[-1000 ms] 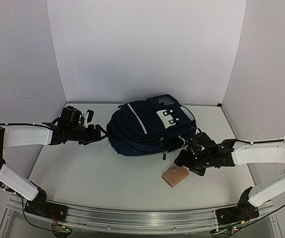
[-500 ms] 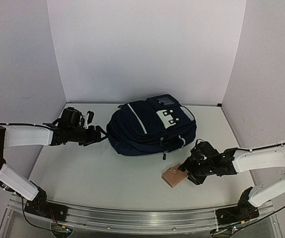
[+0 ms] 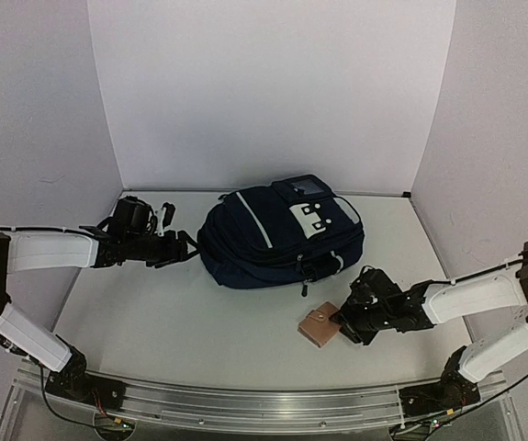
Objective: Pack the student bag
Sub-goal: Pick up the personal item from the center of the board.
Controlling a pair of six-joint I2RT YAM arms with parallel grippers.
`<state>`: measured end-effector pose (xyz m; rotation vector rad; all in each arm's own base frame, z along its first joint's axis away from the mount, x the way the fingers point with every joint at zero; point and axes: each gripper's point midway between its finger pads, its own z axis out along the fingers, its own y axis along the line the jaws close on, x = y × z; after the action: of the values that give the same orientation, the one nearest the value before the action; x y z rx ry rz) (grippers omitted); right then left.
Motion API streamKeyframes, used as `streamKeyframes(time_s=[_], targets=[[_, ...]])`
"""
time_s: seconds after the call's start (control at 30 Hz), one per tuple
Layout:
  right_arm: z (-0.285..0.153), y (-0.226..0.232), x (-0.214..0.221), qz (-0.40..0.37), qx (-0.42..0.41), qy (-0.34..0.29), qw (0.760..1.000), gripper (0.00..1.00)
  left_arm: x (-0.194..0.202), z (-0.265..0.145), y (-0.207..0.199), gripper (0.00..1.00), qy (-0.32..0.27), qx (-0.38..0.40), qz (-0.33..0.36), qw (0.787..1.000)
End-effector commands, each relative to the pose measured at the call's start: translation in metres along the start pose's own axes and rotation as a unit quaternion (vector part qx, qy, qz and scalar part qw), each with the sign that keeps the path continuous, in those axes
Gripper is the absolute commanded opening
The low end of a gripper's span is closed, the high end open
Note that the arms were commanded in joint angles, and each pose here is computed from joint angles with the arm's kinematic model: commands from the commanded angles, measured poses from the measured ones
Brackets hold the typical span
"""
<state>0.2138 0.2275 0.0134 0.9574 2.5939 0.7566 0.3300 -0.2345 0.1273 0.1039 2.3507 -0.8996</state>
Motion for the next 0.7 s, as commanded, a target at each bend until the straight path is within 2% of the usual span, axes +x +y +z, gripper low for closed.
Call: streamKeyframes(time_s=[0.0, 0.13, 0.3, 0.5, 0.67], targets=[[0.008, 0.003, -0.002, 0.004, -0.004, -0.007, 1.0, 0.33, -0.018, -0.002, -0.013, 0.71, -0.018, 0.013, 0.012, 1.0], [0.014, 0.005, -0.002, 0.003, -0.007, -0.008, 1.0, 0.21, -0.019, -0.004, -0.014, 0.71, -0.023, 0.013, 0.013, 1.0], [0.021, 0.013, -0.002, -0.007, -0.015, -0.009, 1.0, 0.0, -0.018, -0.007, -0.016, 0.71, -0.023, 0.018, 0.009, 1.0], [0.011, 0.04, -0.006, -0.038, -0.06, -0.018, 0.997, 0.0, -0.015, -0.012, -0.031, 0.71, -0.017, 0.05, 0.006, 0.999], [-0.031, 0.105, -0.006, -0.123, -0.181, -0.034, 0.975, 0.0, -0.017, -0.026, -0.071, 0.71, -0.017, 0.124, 0.005, 0.992]])
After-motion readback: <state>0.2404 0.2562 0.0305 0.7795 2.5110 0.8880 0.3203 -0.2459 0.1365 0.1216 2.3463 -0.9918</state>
